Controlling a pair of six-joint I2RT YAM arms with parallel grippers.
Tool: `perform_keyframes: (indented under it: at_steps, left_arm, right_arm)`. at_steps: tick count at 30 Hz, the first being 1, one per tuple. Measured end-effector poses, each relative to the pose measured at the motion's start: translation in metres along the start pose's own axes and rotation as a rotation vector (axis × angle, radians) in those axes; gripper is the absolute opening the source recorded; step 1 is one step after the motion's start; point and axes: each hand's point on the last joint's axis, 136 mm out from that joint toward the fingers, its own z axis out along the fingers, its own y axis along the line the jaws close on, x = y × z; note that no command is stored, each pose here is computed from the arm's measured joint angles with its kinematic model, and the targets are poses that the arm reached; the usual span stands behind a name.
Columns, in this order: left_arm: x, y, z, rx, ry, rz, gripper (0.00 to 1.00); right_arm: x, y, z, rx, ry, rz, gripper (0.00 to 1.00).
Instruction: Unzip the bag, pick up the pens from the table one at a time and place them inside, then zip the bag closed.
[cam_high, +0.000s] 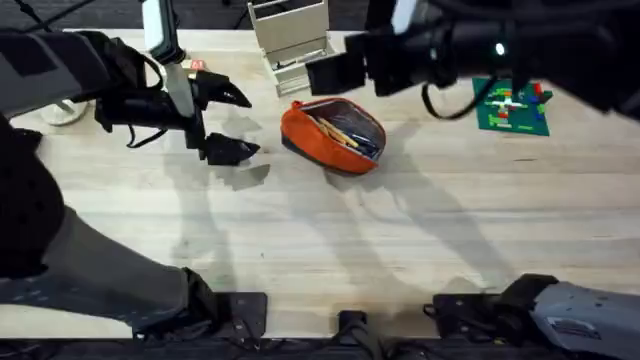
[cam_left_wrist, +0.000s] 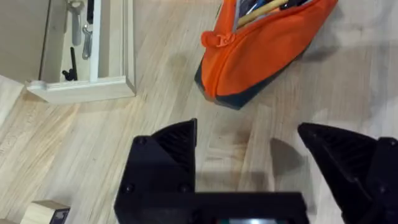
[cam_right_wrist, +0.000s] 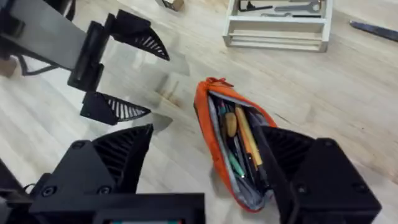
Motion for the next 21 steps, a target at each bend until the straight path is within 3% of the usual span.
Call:
perform_keyframes:
  at_steps: [9,21]
  left_arm:
    - [0.0,0.0,0.0,0.0,0.0,0.001,0.993]
    - [0.0,0.0,0.0,-0.001,-0.001,0.001,0.994]
  right_arm:
    - [-0.031,0.015,0.024,-0.02,0.01,0.022,0.997]
    - [-0.013,0.003,0.073,0.0,0.088,0.075,0.997]
